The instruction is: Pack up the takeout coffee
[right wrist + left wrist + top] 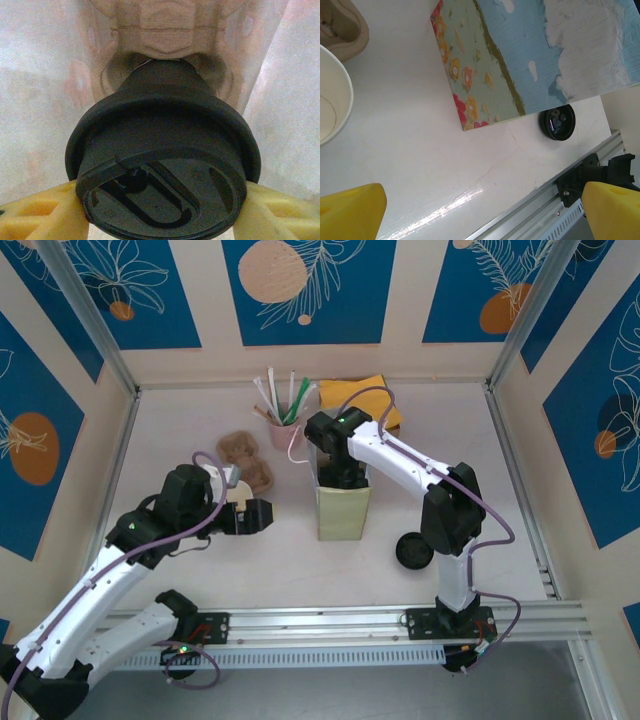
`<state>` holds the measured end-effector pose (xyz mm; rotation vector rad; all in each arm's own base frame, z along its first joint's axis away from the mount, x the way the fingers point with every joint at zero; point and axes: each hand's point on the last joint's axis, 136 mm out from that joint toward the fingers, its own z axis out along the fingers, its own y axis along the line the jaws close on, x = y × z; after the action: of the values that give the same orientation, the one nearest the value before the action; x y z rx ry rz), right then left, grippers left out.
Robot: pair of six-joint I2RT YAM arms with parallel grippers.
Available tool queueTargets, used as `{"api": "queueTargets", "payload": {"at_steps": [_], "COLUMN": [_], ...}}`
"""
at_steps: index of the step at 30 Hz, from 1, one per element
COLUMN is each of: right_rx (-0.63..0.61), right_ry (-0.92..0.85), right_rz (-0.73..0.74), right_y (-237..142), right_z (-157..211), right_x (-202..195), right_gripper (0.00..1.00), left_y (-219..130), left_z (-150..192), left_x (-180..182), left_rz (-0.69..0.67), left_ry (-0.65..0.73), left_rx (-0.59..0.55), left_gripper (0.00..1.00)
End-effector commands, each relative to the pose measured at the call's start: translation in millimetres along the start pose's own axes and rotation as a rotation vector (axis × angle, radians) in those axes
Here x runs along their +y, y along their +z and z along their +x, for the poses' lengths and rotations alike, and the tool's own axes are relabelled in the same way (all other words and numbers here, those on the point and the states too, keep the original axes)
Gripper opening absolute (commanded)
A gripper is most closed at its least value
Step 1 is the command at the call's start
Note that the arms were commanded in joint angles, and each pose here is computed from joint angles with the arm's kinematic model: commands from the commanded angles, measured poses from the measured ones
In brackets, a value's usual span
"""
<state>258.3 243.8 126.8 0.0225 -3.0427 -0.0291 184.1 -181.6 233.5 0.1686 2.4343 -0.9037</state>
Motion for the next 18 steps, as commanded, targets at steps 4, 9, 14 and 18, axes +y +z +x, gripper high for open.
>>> {"api": "queueTargets", "payload": {"at_steps": [4,9,14,18], "right_rx": [0.069,0.065,0.063,0.063], "right_ry": [0.009,0.009,0.008,0.007], "right_rz": [0.053,0.051,0.052,0.051], "right_y": [28.5,26.4,25.8,25.3], "right_z": [3.4,2.7,2.2,1.4], "right_x": [-6.6,-6.1,-6.4,-6.1], "right_gripper": [0.64,0.64,0.64,0.64], "left_y": [-1.2,-0.9,-0.2,0.1], "left_z": [5.5,5.3,5.5,5.1], "left_x": [0.3,0.0,0.1,-0.2], "left_rz": [0.001,0.002,0.003,0.004], "left_ry": [-0.011,-0.009,-0.01,-0.01], "left_rx": [0.013,0.012,0.014,0.015], "left_gripper": [1.0,1.0,1.0,1.0]}}
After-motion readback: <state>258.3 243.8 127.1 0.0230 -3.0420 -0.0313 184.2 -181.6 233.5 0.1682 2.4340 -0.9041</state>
